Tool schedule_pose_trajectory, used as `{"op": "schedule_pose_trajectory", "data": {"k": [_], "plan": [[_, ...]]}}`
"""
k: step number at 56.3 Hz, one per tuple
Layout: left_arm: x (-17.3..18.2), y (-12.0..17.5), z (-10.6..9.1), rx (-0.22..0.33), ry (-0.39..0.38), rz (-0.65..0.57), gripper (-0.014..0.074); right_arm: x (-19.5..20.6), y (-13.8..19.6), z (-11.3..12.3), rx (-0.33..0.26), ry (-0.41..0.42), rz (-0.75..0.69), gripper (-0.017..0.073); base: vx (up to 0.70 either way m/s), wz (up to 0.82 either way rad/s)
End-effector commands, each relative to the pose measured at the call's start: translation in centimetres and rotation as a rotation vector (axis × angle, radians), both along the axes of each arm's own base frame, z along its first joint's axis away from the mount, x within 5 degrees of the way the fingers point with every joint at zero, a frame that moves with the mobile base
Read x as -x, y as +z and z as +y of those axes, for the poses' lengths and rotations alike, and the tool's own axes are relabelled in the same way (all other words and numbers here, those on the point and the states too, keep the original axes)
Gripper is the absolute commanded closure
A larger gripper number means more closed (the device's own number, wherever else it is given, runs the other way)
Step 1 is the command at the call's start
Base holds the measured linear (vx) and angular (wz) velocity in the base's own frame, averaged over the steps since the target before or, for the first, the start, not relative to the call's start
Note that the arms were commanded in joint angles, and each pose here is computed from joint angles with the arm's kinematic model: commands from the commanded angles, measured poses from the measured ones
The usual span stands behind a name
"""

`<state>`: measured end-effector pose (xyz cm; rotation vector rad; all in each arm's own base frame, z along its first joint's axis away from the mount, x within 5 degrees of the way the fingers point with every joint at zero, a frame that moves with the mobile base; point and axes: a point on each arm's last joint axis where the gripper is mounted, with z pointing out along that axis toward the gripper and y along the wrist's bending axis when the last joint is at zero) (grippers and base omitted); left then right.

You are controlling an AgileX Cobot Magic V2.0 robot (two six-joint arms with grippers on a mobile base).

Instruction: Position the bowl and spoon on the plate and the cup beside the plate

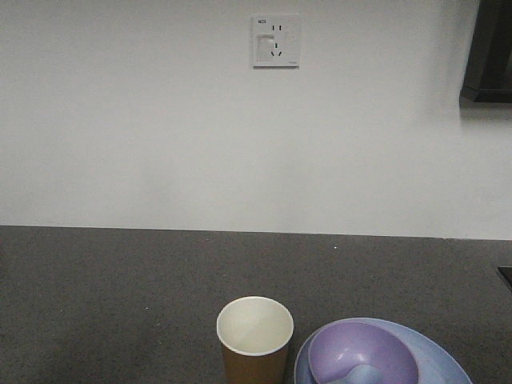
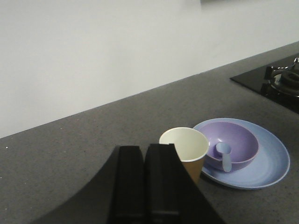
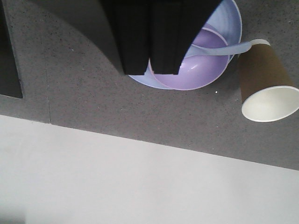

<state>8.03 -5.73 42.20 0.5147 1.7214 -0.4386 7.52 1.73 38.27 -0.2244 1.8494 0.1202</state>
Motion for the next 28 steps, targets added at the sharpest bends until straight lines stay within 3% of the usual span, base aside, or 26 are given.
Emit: {"op": "schedule_pose_trajectory", "data": {"k": [1,11,28], "plan": [[1.3,0.6,0.8,0.116,-0.048,-0.142,0.0596,0.2,1.3,-0.1,-0.02,-0.016,-0.107,0.0568,0.0,0.0],[2.4,-1.0,2.1,0.126,-0.046,-0.15,0.0596,0.3,1.2,-0.1,-0.02,-0.015,-0.109,0.0568,0.0,0.0],[2.5,-1.2,2.3,0.127,-0.046,-0.151,0.0596,0.3,1.2,-0.1,-0.02,-0.016,-0.11,0.0568,0.0,0.0]]}}
